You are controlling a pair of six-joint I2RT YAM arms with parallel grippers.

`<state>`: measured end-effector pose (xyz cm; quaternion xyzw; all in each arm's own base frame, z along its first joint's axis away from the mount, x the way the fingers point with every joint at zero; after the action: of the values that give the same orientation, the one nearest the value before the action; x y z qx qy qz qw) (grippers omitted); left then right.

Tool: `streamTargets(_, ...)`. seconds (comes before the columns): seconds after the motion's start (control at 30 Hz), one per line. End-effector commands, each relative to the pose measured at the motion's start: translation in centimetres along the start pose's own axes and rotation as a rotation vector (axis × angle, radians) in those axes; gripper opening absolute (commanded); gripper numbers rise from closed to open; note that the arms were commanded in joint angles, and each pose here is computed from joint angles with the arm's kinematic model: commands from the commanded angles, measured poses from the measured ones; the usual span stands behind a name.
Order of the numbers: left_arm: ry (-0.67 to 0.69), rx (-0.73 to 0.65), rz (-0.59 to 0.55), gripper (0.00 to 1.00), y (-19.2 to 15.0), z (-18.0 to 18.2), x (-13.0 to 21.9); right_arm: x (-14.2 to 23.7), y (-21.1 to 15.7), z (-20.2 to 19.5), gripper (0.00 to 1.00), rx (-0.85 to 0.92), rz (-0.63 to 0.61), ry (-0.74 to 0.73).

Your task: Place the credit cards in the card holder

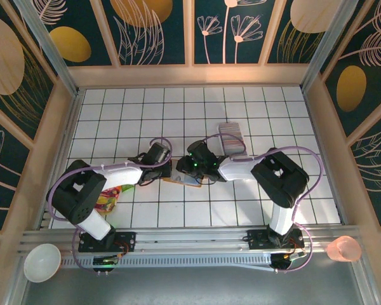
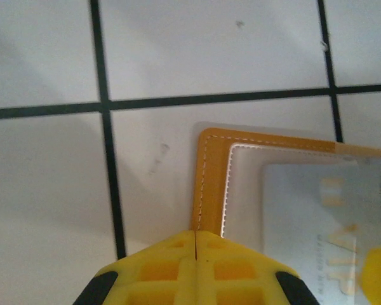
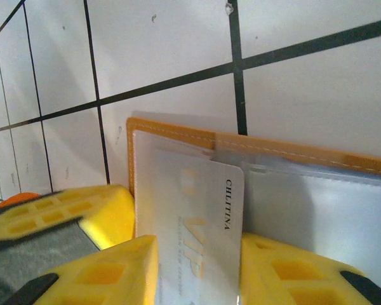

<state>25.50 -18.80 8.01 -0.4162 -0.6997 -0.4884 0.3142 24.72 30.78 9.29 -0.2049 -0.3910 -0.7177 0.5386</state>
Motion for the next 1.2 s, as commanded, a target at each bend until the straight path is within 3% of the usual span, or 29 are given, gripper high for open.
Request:
streamTargets(0.0, 0.063, 0.003, 0.248, 0.0, -5.2, 2.3, -0.8, -0.5, 0.2, 0.2, 0.37, 0.029, 0.001, -0.041)
streamTargets(0.43, 0.078, 0.011, 0.218, 0.0, -5.0, 2.5, -0.7, 2.3, 0.3, -0.5, 0.42, 0.086, -0.006, -0.184)
streamTargets(0.53, 0.071, 0.015, 0.214, 0.0, -5.0, 2.5, -0.5, 2.8, 0.1, -0.6, 0.33, 0.092, -0.005, -0.193)
streamTargets(0.63, 0.065, 0.018, 0.224, 0.0, -5.2, 2.6, -0.5, 3.0, 0.0, -0.8, 0.16, 0.099, 0.001, -0.206)
streamTargets(0.83, 0.063, 0.02, 0.221, 0.0, -5.4, 2.8, -0.4, 2.5, -0.1, 0.2, 0.0, 0.133, 0.017, -0.211)
streamTargets(1.17, 0.067, 0.021, 0.22, 0.0, -5.7, 3.1, -0.2, 1.0, -0.7, -0.7, 0.0, 0.125, 0.059, -0.254)
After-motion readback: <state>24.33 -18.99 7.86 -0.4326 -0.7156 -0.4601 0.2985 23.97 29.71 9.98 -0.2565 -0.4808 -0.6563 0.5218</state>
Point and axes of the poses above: each hand's point on the last joint's axis, 136 mm out from that joint toward the fingers, its own x axis back along the fingers, its own z axis along the line the jaws close on, y = z × x, the point moved 8 cm from there along x, back along the fingers, and after that the axes turned 9 degrees about x, right-handed, at the moved point
